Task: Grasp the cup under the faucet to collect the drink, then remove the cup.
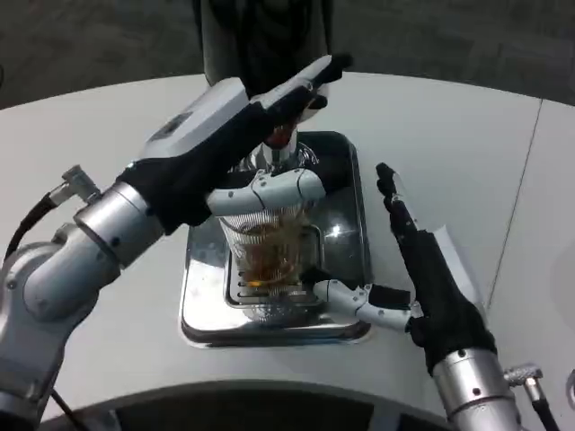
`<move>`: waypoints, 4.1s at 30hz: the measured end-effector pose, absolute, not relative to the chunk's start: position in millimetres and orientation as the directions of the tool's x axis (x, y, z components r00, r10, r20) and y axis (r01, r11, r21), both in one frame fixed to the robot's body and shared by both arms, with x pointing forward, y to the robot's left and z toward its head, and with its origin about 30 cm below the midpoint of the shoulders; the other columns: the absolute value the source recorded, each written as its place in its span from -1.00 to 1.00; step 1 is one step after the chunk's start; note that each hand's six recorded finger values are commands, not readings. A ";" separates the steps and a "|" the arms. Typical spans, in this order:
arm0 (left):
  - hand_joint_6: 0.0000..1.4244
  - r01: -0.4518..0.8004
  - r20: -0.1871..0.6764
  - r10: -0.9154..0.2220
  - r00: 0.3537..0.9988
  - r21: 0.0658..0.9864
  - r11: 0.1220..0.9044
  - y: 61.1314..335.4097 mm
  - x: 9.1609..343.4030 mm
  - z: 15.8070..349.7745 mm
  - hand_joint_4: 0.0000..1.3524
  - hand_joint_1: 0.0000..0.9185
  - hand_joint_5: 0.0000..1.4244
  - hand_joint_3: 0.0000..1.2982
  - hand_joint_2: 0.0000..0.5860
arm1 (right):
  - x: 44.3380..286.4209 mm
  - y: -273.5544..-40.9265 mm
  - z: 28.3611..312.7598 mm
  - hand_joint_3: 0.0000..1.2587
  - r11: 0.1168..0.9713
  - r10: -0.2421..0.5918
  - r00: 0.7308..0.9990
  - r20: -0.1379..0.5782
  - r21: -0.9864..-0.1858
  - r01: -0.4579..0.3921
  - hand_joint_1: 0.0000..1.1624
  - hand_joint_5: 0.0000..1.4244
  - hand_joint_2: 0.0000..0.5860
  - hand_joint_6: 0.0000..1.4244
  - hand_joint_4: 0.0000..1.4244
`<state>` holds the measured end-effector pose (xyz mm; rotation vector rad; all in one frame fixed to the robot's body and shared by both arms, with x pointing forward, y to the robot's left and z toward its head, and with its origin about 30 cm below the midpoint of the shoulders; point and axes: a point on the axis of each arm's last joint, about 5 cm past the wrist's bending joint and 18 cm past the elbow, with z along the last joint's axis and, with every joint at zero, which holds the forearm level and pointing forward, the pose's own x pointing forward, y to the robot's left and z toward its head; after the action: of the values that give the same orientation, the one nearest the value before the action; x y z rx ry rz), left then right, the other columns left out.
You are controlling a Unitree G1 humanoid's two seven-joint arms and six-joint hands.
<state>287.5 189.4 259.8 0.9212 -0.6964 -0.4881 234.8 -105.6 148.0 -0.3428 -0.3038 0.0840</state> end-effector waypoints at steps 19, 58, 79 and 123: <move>-0.92 0.074 0.312 -0.667 0.676 0.872 0.484 185.2 289.7 262.6 -0.91 -1.00 -0.81 -0.93 -0.67 | 254.5 -72.8 134.0 -1.00 0.959 0.081 0.952 0.296 -0.282 0.006 0.56 -1.00 -0.41 -0.95 -0.99; -0.92 0.056 0.299 -0.672 0.677 0.890 0.452 184.6 293.4 269.3 -0.91 -1.00 -0.80 -0.93 -0.67 | 275.8 -44.9 129.5 -0.97 0.954 0.106 0.945 0.311 -0.299 -0.009 0.43 -0.97 -0.41 -0.93 -0.95; -0.92 0.052 0.296 -0.673 0.678 0.894 0.446 185.4 293.7 271.3 -0.91 -1.00 -0.79 -0.93 -0.67 | 279.5 -36.1 130.9 -0.95 0.942 0.145 0.936 0.322 -0.335 -0.030 0.44 -0.92 -0.41 -0.89 -0.93; -1.00 0.372 0.390 -0.543 0.743 0.434 0.821 208.7 290.7 257.7 -1.00 -1.00 -0.98 -1.00 -0.61 | 288.8 -31.3 137.2 0.09 0.938 0.106 0.930 0.352 -0.345 0.023 0.56 0.26 -0.41 0.07 0.11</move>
<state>290.7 208.7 257.7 0.3418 -0.5295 -0.5124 288.8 -31.3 137.2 -0.3526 -0.3755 0.0434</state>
